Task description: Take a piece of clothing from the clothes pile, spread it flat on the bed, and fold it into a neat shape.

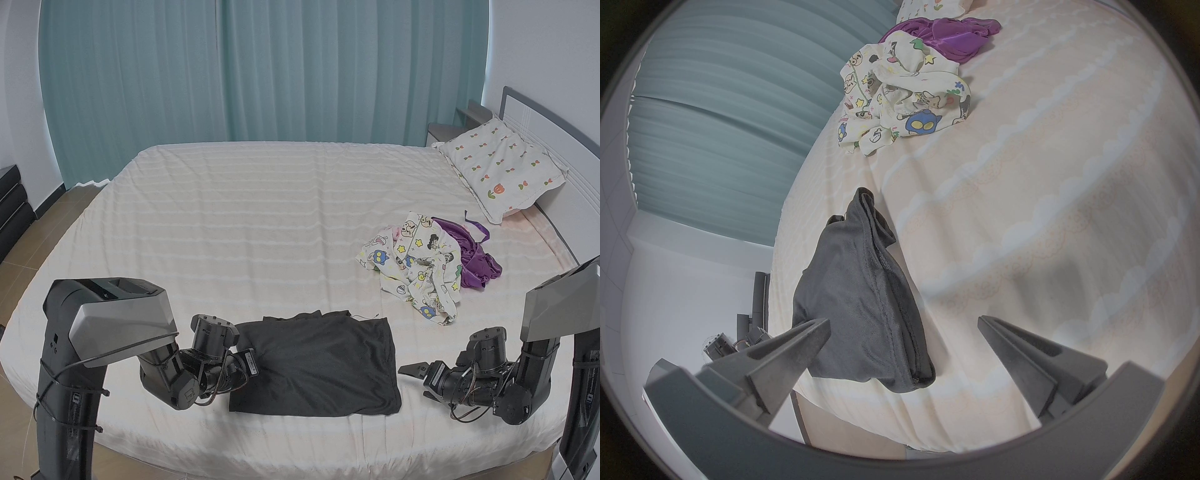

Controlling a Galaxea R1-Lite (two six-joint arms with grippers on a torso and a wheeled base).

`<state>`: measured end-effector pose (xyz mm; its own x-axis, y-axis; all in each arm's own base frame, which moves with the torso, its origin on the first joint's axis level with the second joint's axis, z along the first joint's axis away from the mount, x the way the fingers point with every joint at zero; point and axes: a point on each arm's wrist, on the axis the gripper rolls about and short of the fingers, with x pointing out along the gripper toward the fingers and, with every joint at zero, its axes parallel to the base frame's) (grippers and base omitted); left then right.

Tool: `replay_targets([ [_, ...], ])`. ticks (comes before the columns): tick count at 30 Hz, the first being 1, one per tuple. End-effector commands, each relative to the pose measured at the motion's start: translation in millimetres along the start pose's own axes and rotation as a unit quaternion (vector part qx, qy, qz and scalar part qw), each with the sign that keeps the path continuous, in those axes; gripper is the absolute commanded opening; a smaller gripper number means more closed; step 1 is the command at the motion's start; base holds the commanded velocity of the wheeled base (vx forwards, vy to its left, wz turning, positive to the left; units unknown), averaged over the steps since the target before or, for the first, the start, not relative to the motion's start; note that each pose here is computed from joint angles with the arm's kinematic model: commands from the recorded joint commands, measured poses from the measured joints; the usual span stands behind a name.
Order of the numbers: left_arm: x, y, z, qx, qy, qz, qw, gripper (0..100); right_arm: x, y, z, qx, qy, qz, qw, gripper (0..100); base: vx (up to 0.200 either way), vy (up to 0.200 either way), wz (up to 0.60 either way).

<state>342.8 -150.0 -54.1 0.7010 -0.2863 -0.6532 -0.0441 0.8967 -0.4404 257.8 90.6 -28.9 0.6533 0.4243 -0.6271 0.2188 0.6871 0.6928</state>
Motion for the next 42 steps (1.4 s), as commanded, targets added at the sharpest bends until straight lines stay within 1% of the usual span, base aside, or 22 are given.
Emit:
replay_targets([
  [1, -13, -2, 7, -0.004, -0.010, -0.002, 0.9999, 0, 0, 0, 0, 0.000, 0.001, 0.000, 1.0000, 100, 0.000, 0.000, 0.00],
  [6, -28, 4, 17, -0.011, -0.021, 0.004, 0.9997, 0, 1, -1, 0, 0.000, 0.001, -0.001, 1.0000, 100, 0.000, 0.000, 0.00],
  [11, -34, 20, 29, -0.028, -0.033, 0.021, 0.9988, 0, 1, 0, -1, -0.001, 0.002, 0.000, 1.0000, 100, 0.000, 0.000, 0.00],
  [14, -35, 24, 30, -0.033, -0.035, 0.029, 0.9984, 0, 1, -1, 0, -0.002, 0.001, -0.001, 1.0000, 100, 0.000, 0.000, 0.00],
  [15, -38, 26, 27, -0.034, -0.029, 0.033, 0.9985, 0, 1, 0, -1, -0.002, 0.002, 0.000, 1.0000, 100, 0.000, 0.000, 0.00],
  [18, -41, 27, 26, -0.034, -0.028, 0.035, 0.9984, 0, 1, -1, 0, -0.002, 0.001, -0.001, 1.0000, 100, 0.000, 0.000, 0.00],
  [24, -43, 36, 32, -0.046, -0.035, 0.042, 0.9974, 0, 1, 0, -1, -0.001, 0.002, 0.000, 1.0000, 100, 0.000, 0.000, 0.00],
  [33, -50, 49, 39, -0.063, -0.043, 0.056, 0.9955, 0, 1, -1, -1, -0.002, 0.002, -0.001, 1.0000, 100, 0.000, 0.200, 0.00],
  [42, -57, 55, 46, -0.070, -0.053, 0.060, 0.9943, 0, 1, -1, -1, -0.002, 0.002, -0.001, 1.0000, 100, 0.000, 0.200, 0.00],
])
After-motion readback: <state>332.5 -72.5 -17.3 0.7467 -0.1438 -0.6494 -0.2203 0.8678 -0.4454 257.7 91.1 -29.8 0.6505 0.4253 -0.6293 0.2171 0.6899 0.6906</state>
